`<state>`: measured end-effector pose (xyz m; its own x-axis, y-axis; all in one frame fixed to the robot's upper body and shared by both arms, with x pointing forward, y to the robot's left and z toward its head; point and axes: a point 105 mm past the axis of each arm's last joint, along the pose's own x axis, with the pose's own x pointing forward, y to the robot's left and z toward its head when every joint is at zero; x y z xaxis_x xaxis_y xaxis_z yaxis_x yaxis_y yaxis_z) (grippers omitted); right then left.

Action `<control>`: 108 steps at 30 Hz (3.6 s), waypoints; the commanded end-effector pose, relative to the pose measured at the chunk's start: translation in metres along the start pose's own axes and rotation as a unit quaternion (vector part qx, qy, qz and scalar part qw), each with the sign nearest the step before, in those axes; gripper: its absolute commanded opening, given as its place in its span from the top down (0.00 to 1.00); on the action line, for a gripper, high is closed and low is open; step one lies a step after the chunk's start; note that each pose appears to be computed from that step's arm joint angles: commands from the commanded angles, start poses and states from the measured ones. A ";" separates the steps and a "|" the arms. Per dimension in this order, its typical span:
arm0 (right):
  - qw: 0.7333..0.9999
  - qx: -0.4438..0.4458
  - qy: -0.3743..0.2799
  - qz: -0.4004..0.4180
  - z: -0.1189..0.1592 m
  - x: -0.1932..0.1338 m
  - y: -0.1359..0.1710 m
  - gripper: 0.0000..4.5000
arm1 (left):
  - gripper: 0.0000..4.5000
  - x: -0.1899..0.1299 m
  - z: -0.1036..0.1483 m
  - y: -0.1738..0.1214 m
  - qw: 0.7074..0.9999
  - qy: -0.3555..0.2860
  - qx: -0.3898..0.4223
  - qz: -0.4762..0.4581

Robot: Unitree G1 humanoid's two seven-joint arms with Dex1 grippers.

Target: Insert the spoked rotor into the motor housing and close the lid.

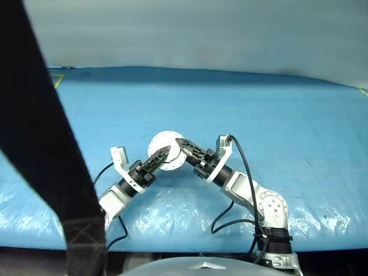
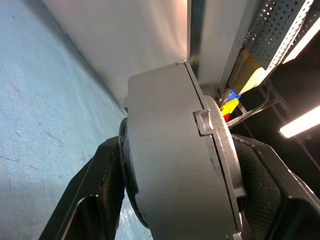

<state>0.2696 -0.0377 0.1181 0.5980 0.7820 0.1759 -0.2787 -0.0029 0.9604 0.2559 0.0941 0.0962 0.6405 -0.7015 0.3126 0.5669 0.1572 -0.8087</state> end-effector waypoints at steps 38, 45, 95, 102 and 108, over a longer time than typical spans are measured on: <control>0.994 -0.090 -0.034 -0.044 0.009 0.010 -0.010 0.09 | 0.48 -0.011 0.114 0.002 0.953 -0.202 0.173 0.141; 0.992 -0.109 -0.026 -0.056 0.008 0.012 -0.015 0.09 | 0.48 -0.039 0.135 0.040 0.919 -0.220 0.189 0.268; 0.801 -0.570 -0.069 -0.166 0.042 -0.024 -0.024 0.09 | 0.01 -0.016 0.042 0.017 0.854 0.159 0.478 0.126; 0.796 -0.572 -0.055 -0.190 0.034 -0.036 -0.035 0.09 | 0.01 -0.023 0.028 0.027 0.841 0.166 0.500 0.128; 0.788 -0.581 -0.052 -0.196 0.036 -0.035 -0.037 0.09 | 0.01 -0.020 0.035 0.029 0.855 0.126 0.481 0.148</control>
<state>0.2846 -0.0892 0.0698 0.8508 0.5209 -0.0687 -0.5101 0.8503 0.1296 0.2739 0.1345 0.0739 0.7498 -0.6546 -0.0964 0.6567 0.7540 -0.0121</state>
